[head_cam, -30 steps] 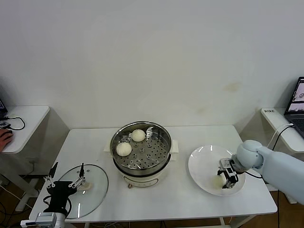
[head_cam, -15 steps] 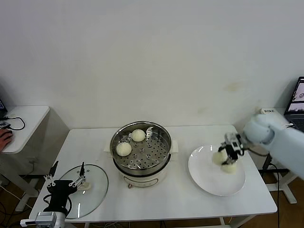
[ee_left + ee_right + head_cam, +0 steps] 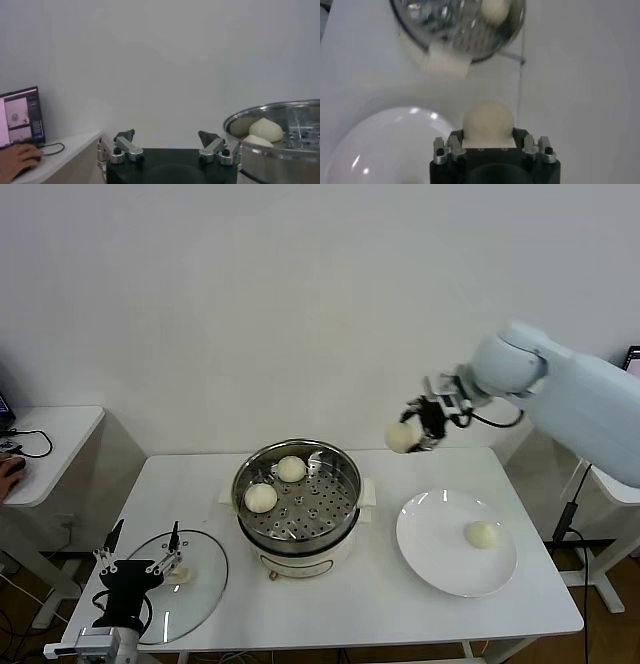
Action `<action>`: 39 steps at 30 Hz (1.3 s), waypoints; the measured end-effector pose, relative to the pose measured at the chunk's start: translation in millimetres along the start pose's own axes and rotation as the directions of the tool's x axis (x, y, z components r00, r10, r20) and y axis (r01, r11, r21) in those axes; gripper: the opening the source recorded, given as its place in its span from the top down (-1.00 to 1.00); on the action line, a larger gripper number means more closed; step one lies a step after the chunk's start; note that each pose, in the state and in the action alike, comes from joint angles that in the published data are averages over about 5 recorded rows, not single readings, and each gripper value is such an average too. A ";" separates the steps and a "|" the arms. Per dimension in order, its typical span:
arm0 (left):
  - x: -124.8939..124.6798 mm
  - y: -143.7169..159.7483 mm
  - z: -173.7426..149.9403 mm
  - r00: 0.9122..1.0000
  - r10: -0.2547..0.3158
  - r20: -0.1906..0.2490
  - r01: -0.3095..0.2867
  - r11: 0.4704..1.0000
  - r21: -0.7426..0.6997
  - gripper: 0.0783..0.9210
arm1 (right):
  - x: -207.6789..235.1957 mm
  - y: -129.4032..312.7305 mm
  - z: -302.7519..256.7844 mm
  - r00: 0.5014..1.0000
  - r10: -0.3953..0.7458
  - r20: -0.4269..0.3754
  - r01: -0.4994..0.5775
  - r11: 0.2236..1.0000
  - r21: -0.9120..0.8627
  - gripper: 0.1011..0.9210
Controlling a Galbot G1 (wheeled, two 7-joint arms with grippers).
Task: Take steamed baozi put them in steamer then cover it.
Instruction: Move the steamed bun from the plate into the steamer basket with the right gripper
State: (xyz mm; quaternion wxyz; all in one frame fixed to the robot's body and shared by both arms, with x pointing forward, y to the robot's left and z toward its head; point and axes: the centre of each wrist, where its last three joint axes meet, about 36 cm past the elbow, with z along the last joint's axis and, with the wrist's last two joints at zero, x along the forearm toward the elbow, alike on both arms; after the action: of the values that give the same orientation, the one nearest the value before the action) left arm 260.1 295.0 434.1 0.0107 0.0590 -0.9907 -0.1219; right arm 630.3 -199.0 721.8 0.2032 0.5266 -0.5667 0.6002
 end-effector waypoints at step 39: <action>5.2 13.4 -7.8 0.999 -0.046 0.014 0.046 0.999 0.002 -0.77 | -165.7 48.5 -157.0 0.960 -0.279 0.017 0.170 0.630 0.758 -0.36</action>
State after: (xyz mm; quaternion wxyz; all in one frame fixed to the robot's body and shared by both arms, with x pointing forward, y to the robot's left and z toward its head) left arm 253.7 305.4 444.9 0.0010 0.0810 -0.9893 -0.1217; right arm 586.6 -13.5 587.1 0.0033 0.6683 -0.2111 0.7134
